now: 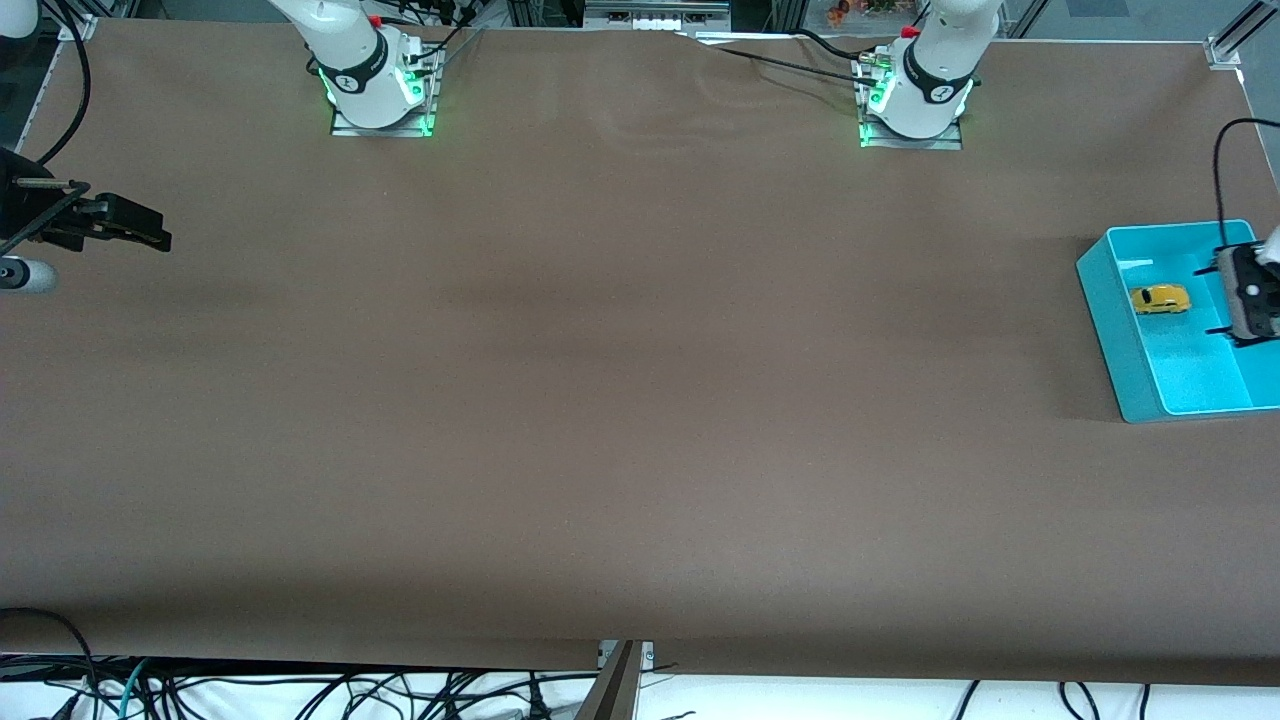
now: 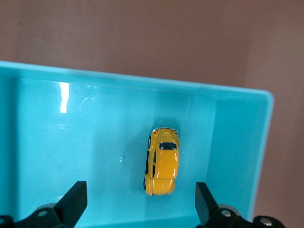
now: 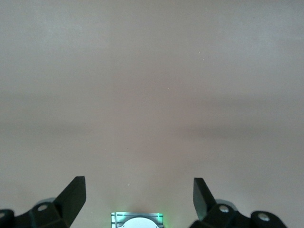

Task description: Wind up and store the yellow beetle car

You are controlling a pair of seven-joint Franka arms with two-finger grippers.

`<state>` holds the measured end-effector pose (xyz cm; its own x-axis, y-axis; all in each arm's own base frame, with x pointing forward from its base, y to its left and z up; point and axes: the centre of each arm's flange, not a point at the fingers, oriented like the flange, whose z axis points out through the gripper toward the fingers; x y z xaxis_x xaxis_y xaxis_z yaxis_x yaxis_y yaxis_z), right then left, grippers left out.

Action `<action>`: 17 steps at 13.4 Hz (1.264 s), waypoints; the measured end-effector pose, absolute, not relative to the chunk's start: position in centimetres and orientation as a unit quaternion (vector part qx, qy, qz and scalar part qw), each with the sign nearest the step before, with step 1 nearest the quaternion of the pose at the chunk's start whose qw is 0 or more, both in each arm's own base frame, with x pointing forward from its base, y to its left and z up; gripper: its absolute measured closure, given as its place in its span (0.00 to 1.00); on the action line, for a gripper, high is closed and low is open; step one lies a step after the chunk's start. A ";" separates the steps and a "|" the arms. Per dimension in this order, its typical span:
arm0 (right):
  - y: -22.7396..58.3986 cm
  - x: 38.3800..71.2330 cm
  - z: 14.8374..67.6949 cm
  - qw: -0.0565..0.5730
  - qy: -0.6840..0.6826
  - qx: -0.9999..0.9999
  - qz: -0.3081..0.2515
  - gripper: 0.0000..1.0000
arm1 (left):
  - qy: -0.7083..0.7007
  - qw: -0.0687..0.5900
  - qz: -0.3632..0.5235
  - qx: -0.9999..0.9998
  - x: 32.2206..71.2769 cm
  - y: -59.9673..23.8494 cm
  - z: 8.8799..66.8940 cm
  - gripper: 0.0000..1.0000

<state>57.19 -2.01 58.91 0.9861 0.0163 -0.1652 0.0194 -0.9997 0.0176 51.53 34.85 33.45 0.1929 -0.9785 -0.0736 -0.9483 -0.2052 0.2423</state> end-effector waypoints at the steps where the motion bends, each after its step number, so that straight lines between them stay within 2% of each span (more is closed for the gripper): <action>1: -2.0 57.2 58.9 0.010 0.009 0.996 -0.083 0.00 | -0.615 0.074 -0.111 0.777 52.8 34.0 37.2 0.00; 4: -2.0 57.2 58.9 0.010 0.009 0.996 -0.083 0.00 | -0.558 0.070 -0.118 0.819 56.5 28.2 46.6 0.00; 9: -2.0 57.2 58.9 0.010 0.009 0.997 -0.082 0.00 | -0.453 0.014 -0.113 0.884 59.9 13.0 53.3 0.00; 12: -2.0 57.2 58.9 0.010 0.009 0.997 -0.082 0.00 | -0.308 0.000 -0.091 0.947 57.9 3.5 56.8 0.00; 17: -2.0 57.2 58.9 0.010 0.009 0.997 -0.082 0.00 | -0.127 -0.011 -0.036 0.991 55.9 -2.2 57.4 0.00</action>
<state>57.22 -1.99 58.92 0.9864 0.0166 -0.1635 0.0198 -0.9996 0.0177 55.88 -2.20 57.38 0.9651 -0.2511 -0.0751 -0.2527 -0.9674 -0.0133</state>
